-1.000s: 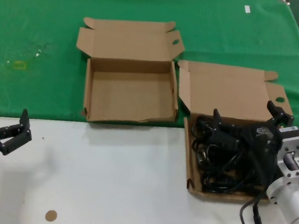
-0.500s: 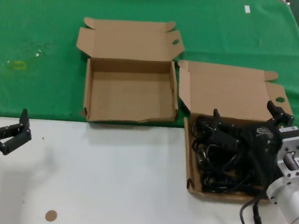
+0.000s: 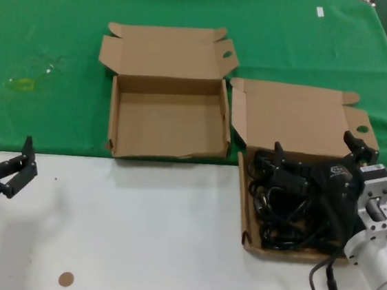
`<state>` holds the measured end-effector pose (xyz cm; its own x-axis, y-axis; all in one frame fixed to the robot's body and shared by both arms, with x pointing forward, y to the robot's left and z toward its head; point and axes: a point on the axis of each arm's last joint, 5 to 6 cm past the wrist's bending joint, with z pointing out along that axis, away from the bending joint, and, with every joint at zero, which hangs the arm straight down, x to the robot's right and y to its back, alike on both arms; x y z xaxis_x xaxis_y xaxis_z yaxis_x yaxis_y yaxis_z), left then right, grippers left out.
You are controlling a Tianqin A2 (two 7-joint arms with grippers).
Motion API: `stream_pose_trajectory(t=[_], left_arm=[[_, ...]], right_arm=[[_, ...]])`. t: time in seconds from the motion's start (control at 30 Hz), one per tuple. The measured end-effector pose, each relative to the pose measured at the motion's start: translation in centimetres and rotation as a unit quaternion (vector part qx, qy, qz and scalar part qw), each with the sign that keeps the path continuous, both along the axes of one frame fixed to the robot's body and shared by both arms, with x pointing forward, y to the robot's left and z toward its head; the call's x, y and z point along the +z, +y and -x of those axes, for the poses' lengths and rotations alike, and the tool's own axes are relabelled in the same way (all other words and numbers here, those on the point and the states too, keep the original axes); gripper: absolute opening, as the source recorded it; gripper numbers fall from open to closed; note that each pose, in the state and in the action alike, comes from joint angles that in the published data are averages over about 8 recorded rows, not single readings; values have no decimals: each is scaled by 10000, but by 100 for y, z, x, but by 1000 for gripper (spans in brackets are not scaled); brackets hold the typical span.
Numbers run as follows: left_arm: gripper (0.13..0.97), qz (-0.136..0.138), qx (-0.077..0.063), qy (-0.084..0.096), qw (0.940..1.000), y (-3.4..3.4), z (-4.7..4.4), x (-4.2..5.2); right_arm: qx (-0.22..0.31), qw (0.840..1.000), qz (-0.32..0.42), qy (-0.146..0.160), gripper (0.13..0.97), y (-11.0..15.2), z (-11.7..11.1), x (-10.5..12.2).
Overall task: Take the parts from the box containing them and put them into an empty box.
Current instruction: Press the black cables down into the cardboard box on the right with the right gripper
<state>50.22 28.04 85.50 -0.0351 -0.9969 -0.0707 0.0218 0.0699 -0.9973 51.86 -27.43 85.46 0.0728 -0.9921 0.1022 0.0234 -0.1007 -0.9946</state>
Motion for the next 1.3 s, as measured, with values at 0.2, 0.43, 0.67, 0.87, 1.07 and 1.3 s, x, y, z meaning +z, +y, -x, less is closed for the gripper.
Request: stream_pose_trajectory(t=[0.2, 0.43, 0.67, 0.87, 1.07, 1.3], left_arm=[[739, 0, 0, 0, 10000, 0, 0, 0], [671, 0, 0, 0, 10000, 0, 0, 0], [477, 0, 0, 0, 10000, 0, 0, 0], [364, 0, 0, 0, 10000, 0, 0, 0], [296, 0, 0, 0, 10000, 0, 0, 0], [215, 0, 0, 0, 10000, 0, 0, 0]], right_arm=[[46, 9999, 83, 41, 966, 11, 3, -16], [226, 9989, 381, 122, 966, -32, -34, -21], [537, 9956, 755, 155, 966, -202, -120, 99], [931, 9885, 1176, 190, 966, -376, -194, 303], [1573, 9689, 1872, 375, 966, -589, -275, 555], [2409, 9278, 2760, 710, 966, -854, -400, 892]])
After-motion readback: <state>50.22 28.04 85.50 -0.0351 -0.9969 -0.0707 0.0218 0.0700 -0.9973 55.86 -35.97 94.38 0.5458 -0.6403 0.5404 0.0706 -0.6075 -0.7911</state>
